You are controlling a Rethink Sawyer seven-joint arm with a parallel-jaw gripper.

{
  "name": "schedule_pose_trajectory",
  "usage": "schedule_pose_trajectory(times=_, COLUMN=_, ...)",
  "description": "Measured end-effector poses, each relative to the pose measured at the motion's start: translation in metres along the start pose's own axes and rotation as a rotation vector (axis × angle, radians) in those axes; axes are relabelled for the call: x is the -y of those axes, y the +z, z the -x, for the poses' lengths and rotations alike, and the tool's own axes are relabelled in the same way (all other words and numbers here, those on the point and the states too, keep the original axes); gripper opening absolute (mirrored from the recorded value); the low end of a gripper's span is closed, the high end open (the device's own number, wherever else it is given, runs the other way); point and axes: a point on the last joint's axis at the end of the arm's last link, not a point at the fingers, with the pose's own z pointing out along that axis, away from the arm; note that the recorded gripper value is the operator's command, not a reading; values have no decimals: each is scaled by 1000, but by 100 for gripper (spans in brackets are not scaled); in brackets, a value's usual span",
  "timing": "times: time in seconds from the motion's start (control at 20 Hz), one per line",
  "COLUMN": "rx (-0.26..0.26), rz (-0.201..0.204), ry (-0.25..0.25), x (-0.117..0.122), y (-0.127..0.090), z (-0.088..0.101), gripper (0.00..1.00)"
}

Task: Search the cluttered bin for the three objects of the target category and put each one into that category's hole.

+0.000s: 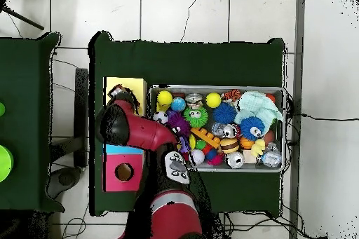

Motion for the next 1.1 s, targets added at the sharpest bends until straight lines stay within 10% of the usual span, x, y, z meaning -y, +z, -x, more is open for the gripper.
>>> schedule_pose_trajectory(times=0.6, rx=-217, rz=-228, ry=-124, x=-25, y=-30, z=-4, gripper=100)
schedule_pose_trajectory(times=1.1, rx=-224, rz=-261, ry=-135, x=-28, y=-35, z=8, gripper=100)
